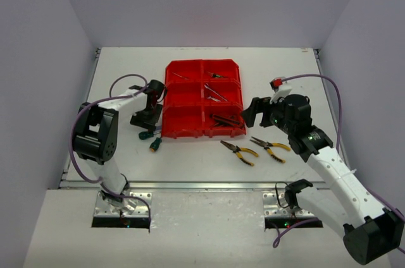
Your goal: Sort the tools into containers
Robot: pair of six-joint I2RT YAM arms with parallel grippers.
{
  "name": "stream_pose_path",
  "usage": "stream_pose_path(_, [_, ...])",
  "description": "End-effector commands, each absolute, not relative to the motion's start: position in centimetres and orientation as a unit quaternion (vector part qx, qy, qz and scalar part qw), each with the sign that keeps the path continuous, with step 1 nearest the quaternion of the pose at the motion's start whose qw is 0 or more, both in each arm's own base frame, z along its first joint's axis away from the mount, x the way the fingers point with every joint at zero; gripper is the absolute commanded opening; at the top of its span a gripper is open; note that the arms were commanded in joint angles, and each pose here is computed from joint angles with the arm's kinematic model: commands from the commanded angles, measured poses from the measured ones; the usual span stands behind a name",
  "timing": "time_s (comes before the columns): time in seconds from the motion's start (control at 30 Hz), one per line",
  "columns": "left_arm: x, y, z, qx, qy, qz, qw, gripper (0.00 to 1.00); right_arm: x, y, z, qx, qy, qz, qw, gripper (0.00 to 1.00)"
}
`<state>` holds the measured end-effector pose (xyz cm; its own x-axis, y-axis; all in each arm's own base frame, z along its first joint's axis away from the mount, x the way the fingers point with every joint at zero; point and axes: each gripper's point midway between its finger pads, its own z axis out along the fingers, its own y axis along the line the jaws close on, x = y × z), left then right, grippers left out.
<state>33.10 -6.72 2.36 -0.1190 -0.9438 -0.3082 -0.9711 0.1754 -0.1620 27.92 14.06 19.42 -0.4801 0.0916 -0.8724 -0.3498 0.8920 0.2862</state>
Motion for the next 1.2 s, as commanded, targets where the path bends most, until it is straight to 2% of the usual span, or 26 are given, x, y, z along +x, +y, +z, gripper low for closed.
stream_pose_path(0.0, [33.2,-6.3,1.9,-0.654,0.735,0.039,0.174,0.57,28.3,14.3,20.8,-0.084,0.813,0.226,0.529,0.99])
stream_pose_path(0.23, [33.7,-5.5,1.3,-0.656,0.729,0.05,0.187,0.51,28.1,14.6,21.0,-0.088,0.809,0.234,0.531,0.99])
stream_pose_path(0.3, [33.8,-5.4,1.0,-0.656,0.729,0.053,0.186,0.46,28.1,14.5,20.9,-0.088,0.81,0.233,0.531,0.99])
stream_pose_path(0.43, [33.8,-5.2,0.6,-0.656,0.73,0.064,0.183,0.44,28.1,14.5,20.9,-0.089,0.81,0.232,0.532,0.99])
stream_pose_path(0.53, [33.7,-5.1,0.0,-0.655,0.731,0.071,0.18,0.34,28.1,14.4,21.0,-0.089,0.809,0.231,0.533,0.99])
stream_pose_path(0.63, [33.8,-4.4,-0.5,-0.659,0.726,0.081,0.178,0.15,28.0,14.5,20.9,-0.089,0.81,0.231,0.532,0.99])
stream_pose_path(0.67, [33.8,-4.1,-0.5,-0.661,0.724,0.083,0.178,0.13,28.0,14.5,20.9,-0.089,0.809,0.231,0.533,0.99])
stream_pose_path(0.77, [33.8,-2.6,-0.3,-0.672,0.712,0.093,0.18,0.0,28.1,14.4,21.0,-0.088,0.808,0.23,0.535,0.99])
stream_pose_path(0.9, [34.5,-0.5,1.7,-0.685,0.69,0.106,0.208,0.0,28.0,14.4,21.0,-0.088,0.808,0.23,0.535,0.99])
stream_pose_path(1.17, [38.7,3.2,12.2,-0.697,0.625,0.122,0.329,0.0,28.0,14.4,21.2,-0.09,0.807,0.23,0.537,0.99])
